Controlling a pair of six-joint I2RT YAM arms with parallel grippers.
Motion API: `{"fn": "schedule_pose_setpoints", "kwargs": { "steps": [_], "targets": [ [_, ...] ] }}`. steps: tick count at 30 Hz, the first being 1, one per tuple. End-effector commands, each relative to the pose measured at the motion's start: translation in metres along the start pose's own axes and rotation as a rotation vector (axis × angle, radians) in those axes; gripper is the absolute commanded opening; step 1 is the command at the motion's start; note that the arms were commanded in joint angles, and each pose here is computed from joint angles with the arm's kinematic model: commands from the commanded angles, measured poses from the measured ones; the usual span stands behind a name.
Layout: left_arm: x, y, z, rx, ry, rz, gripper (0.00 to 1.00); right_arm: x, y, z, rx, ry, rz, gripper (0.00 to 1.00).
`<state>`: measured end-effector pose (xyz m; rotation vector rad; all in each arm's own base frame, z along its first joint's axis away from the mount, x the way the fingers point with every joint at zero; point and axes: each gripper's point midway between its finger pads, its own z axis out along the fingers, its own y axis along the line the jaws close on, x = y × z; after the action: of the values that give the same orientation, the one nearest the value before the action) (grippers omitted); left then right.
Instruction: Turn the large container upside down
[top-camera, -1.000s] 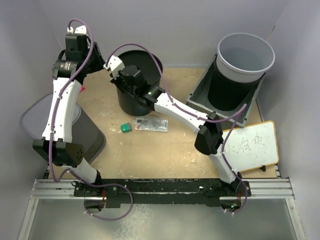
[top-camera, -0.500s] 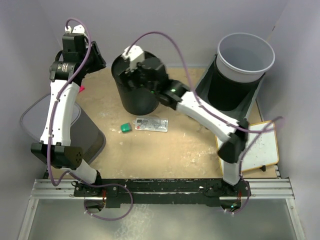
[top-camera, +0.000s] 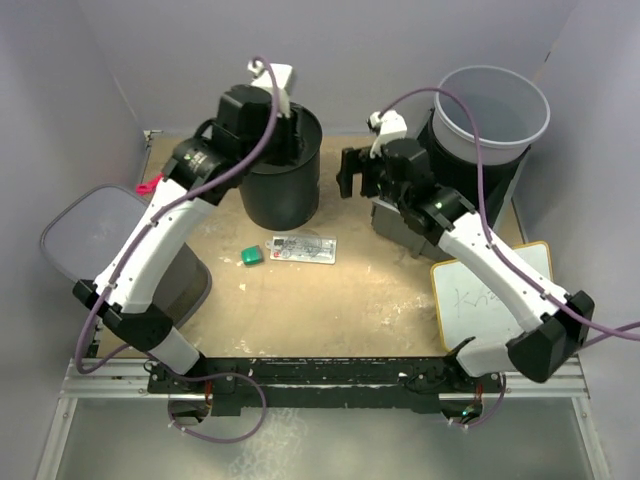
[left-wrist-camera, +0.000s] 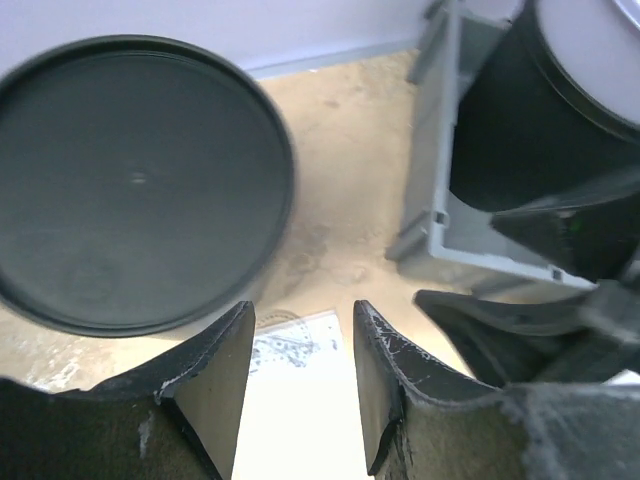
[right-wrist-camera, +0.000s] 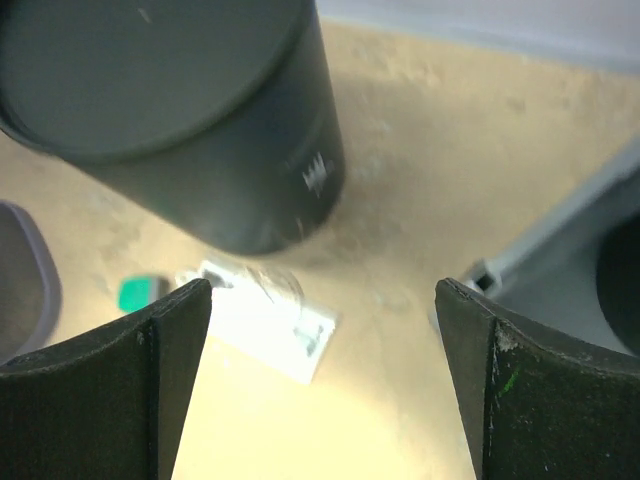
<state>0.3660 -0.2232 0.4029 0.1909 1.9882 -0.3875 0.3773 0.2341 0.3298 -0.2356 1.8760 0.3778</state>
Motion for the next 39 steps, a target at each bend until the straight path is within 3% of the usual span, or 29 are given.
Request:
{"fn": "schedule_pose_setpoints", "kwargs": {
  "steps": [1,7,15,19,25,34,39],
  "targets": [
    [0.014,-0.045,-0.007,0.07,0.005,0.151,0.42,0.01,-0.033,-0.048,0.128,-0.013,0.058,0.95],
    [0.083,-0.072,0.026,0.162,0.172,0.222,0.46,0.031,-0.071,-0.103,0.252,-0.069,0.114,0.96],
    [0.13,-0.077,0.094,0.125,0.207,0.189,0.44,0.004,-0.1,-0.14,0.394,-0.111,0.05,0.97],
    [0.144,-0.048,0.133,0.05,0.238,0.12,0.44,-0.021,-0.101,-0.133,0.407,-0.088,-0.053,1.0],
    [0.132,0.018,0.166,-0.054,0.209,-0.039,0.44,-0.08,-0.111,-0.118,0.417,-0.098,-0.121,1.0],
    [0.106,0.152,0.172,-0.291,0.164,-0.255,0.44,-0.117,-0.167,-0.079,0.473,-0.002,-0.073,1.0],
    [0.104,0.164,0.159,-0.285,0.173,-0.275,0.44,-0.106,-0.203,-0.054,0.49,0.088,-0.044,1.0]
  ]
}}
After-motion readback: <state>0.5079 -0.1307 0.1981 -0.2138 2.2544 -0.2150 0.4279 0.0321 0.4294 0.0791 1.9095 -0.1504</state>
